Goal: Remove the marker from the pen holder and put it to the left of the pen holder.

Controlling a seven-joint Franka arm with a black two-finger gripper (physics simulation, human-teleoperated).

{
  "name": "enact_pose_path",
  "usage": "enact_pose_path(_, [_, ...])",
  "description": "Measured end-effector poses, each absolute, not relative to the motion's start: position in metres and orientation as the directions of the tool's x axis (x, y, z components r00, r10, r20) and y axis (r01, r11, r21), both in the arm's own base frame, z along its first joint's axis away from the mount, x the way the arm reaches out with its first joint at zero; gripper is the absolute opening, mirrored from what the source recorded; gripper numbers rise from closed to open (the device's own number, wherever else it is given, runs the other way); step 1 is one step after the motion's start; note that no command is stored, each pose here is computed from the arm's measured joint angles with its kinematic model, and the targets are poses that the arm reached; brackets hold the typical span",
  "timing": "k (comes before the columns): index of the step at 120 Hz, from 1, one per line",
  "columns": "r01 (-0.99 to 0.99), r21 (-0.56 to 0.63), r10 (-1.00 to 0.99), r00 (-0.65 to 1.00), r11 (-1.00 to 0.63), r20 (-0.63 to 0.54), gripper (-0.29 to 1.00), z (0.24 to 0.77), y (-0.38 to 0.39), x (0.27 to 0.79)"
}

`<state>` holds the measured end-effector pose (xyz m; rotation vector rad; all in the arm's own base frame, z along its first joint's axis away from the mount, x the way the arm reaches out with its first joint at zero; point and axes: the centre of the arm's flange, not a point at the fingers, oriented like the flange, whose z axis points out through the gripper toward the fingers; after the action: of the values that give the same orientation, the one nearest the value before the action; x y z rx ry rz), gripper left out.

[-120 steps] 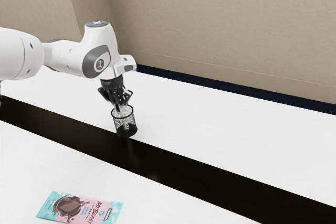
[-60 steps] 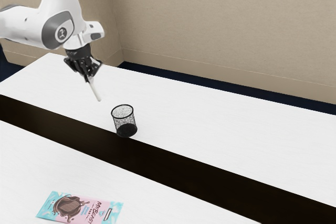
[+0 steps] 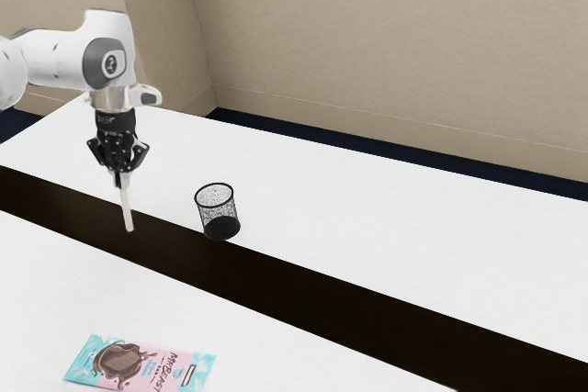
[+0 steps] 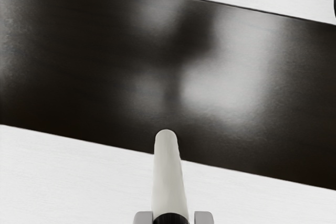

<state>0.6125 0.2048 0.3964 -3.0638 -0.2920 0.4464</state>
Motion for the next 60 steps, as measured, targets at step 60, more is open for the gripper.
enact_pose_path(60, [0.106, 0.049, 0.068, 0.864, -0.993, -0.498, -0.03, 0.36, 0.223, 0.629])
